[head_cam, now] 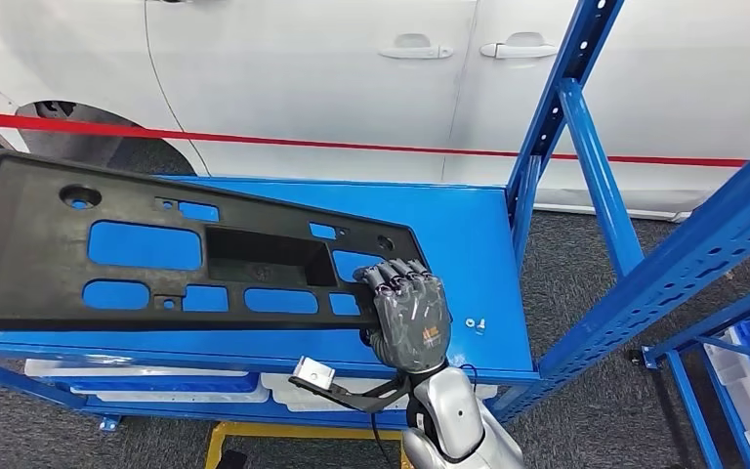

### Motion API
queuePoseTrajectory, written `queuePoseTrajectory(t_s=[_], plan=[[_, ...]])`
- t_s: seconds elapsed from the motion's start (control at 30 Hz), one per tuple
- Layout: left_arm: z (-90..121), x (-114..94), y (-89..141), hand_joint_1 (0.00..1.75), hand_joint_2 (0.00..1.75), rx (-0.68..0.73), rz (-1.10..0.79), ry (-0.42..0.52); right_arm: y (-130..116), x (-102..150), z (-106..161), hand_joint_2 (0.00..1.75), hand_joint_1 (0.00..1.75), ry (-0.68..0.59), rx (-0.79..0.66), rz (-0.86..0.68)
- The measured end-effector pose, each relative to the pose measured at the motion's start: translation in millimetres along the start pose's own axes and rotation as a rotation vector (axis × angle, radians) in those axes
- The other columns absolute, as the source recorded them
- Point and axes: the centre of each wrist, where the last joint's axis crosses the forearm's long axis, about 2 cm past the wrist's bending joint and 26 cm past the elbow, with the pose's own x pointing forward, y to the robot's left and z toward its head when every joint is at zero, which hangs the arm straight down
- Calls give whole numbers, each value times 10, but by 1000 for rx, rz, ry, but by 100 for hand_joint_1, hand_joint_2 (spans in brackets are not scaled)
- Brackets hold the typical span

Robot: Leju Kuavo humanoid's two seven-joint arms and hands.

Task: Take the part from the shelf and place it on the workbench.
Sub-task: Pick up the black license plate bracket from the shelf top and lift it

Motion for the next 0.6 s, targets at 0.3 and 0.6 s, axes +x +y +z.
queuePoseTrajectory(t_s=[0.3,0.6], plan=[[5,-4,-10,0,175,-2,-2,2,1,-8,21,175,171,22,0,-6],[-2,27,-22,0,175,0,-16,-6,-34,-62,31,175,171,43,-13,3]])
